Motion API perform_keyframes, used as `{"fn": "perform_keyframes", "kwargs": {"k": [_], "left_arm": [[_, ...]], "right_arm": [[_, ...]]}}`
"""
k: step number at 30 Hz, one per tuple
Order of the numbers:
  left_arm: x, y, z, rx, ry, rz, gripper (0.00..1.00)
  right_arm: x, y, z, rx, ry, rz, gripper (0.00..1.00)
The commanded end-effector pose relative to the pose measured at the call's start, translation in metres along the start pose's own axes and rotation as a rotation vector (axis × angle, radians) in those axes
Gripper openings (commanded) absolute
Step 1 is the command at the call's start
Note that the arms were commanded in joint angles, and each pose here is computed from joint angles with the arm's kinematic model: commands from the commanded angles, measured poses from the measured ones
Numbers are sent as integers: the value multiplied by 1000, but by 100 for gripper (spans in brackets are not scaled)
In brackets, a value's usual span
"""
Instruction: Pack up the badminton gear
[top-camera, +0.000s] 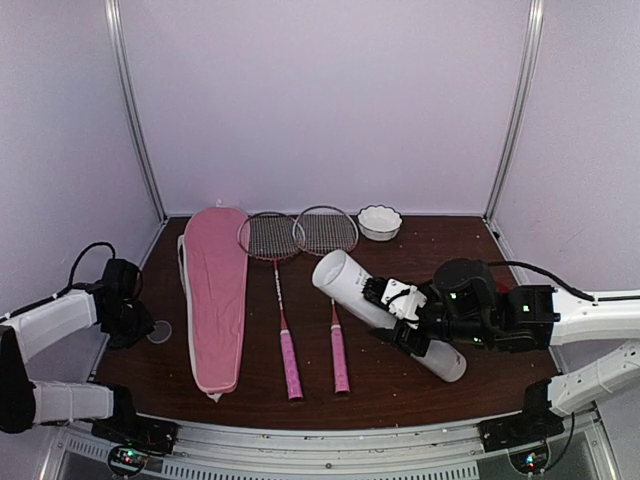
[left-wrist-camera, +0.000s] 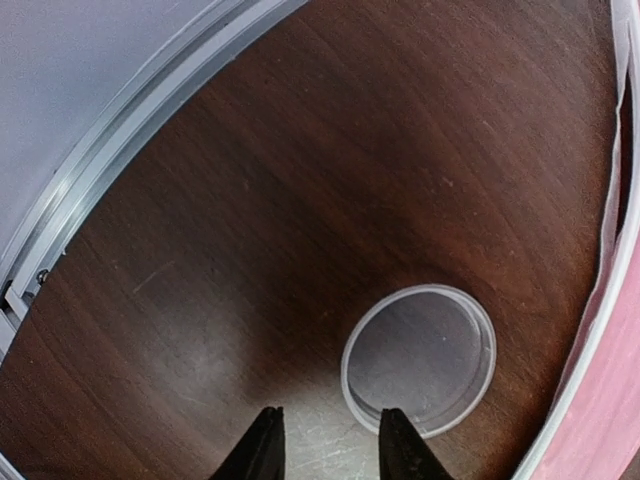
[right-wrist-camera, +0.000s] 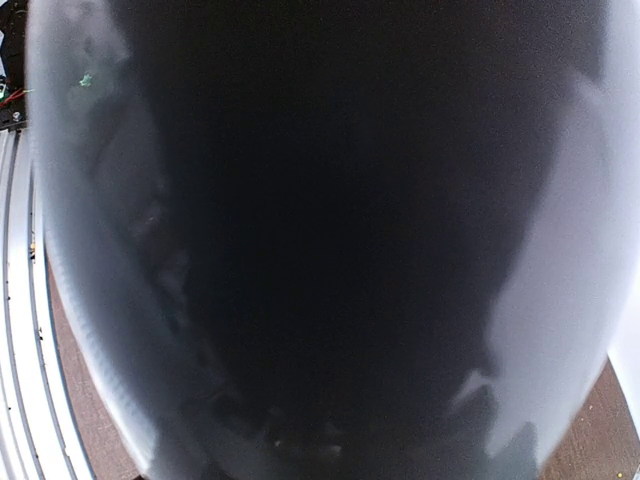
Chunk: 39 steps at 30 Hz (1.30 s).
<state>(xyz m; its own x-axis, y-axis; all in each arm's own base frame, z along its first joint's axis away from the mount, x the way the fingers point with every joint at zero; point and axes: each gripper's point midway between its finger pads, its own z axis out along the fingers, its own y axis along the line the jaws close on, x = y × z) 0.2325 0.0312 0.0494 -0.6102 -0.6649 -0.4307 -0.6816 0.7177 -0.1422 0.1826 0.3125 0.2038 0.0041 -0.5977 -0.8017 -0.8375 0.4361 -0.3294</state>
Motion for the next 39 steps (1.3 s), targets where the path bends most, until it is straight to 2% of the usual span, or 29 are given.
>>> {"fn": "perform_keyframes", "kwargs": {"k": [1, 12, 18, 24, 28, 32, 35, 39], "left_arm": [[-12, -8, 12, 27, -16, -29, 33], [-7, -15, 40, 31, 48, -28, 21], [-8, -17, 40, 36, 49, -27, 1], [-21, -34, 26, 114, 22, 3, 0], [-45, -69, -12, 269, -51, 76, 0], [-65, -115, -74, 470, -142, 238, 0], [-56, -162, -129, 668, -169, 442, 0], [-29, -220, -222, 1051, -233, 672, 0]], "right_arm": [[-11, -4, -5, 13, -39, 14, 27], [-8, -6, -8, 24, -31, 20, 27], [-9, -7, -7, 26, -30, 13, 26], [-13, -10, -10, 37, -46, 0, 26], [-17, -10, -13, 36, -60, -12, 26], [-21, -11, -13, 36, -67, -22, 26], [-25, -10, -13, 31, -76, -33, 26], [-30, -7, -11, 21, -81, -56, 26]]}}
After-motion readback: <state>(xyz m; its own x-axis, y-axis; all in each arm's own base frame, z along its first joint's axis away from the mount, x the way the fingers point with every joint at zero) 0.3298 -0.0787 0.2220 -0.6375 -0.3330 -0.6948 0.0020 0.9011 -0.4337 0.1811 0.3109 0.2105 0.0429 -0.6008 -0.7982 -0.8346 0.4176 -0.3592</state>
